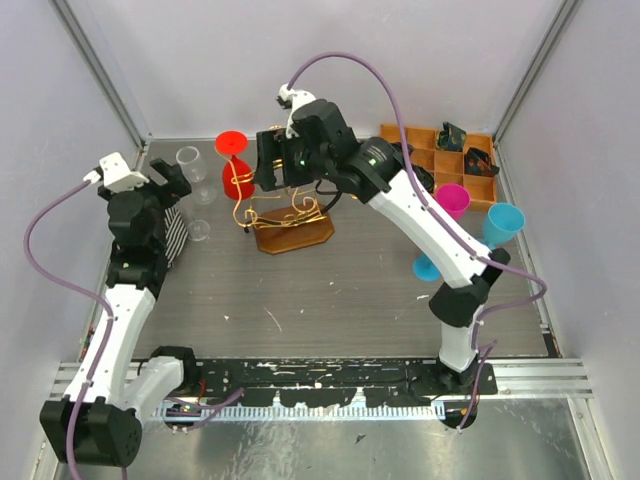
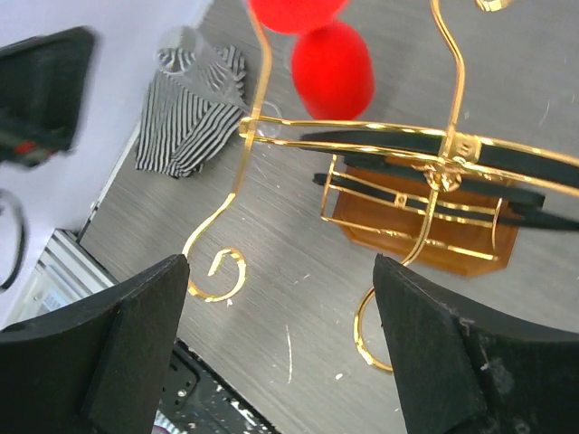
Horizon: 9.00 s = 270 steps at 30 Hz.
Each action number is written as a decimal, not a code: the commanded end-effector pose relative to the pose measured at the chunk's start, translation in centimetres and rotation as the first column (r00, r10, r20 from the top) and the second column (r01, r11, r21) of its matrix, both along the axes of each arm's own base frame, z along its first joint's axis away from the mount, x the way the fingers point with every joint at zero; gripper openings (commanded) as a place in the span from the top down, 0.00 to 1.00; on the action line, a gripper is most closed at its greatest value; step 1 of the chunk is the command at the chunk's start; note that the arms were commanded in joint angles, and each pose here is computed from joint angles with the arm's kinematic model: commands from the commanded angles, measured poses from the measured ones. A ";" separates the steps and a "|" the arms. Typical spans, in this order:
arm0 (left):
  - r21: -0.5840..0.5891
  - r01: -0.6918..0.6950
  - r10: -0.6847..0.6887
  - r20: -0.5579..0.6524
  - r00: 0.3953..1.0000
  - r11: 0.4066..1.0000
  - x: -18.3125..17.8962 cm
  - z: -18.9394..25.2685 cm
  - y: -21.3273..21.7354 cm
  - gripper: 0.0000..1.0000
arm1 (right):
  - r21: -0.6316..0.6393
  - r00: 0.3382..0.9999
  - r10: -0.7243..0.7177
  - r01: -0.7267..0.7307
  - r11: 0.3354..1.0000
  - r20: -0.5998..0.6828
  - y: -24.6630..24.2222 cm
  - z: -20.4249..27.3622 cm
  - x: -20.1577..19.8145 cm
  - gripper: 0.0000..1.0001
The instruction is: Take the wine glass off the wine glass rack
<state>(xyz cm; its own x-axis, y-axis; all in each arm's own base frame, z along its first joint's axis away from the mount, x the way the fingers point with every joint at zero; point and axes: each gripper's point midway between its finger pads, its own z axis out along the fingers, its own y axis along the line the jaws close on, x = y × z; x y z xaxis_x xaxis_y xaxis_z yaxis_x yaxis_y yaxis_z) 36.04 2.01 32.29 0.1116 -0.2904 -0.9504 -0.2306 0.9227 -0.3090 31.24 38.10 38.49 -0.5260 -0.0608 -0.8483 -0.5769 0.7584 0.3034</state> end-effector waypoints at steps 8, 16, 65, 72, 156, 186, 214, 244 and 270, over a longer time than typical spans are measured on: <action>-0.104 0.084 -0.084 0.001 0.996 0.991 -3.0 2.1 -1.7 0.02 | 0.121 0.942 -0.185 0.226 0.967 -0.279 -0.5 -3.6 4.7 0.12; -0.104 0.059 -0.060 0.001 0.998 0.993 -3.9 2.6 -1.2 0.02 | 0.137 0.919 -0.232 0.287 0.948 -0.319 -0.6 -5.8 8.6 0.12; -0.091 0.132 -0.134 -0.012 0.991 0.987 -4.3 3.5 -2.5 0.02 | 0.001 0.976 -0.192 0.193 0.981 0.101 -13.8 0.6 15.0 0.29; -0.097 0.134 -0.136 -0.015 0.991 0.986 -4.5 3.1 -2.6 0.02 | -0.077 0.978 -0.115 0.130 0.989 0.175 -8.8 0.4 13.4 0.27; -0.126 0.171 -0.178 -0.050 0.983 0.977 -5.7 1.7 -3.9 0.02 | 0.332 0.973 0.090 -0.015 0.943 -0.212 -0.5 -4.0 13.3 0.42; -0.074 0.153 -0.158 -0.060 0.986 0.985 -6.2 0.7 -3.7 0.02 | 0.427 0.952 0.150 -0.023 0.904 -0.267 1.2 -4.2 13.8 0.82; -0.067 0.150 -0.155 -0.066 0.986 0.986 -6.6 0.6 -3.7 0.02 | 0.721 0.903 0.342 -0.054 0.691 -0.260 1.5 1.5 12.9 0.99; -0.062 0.146 -0.151 -0.075 0.986 0.987 -6.9 0.8 -3.6 0.02 | 0.600 0.900 0.303 -0.060 0.798 -0.313 -4.0 0.7 8.9 0.99; -0.154 0.246 -0.279 -0.253 0.926 0.957 -5.6 4.5 -6.5 0.02 | 0.410 0.904 0.389 -0.427 0.806 0.176 -5.0 10.1 2.7 0.99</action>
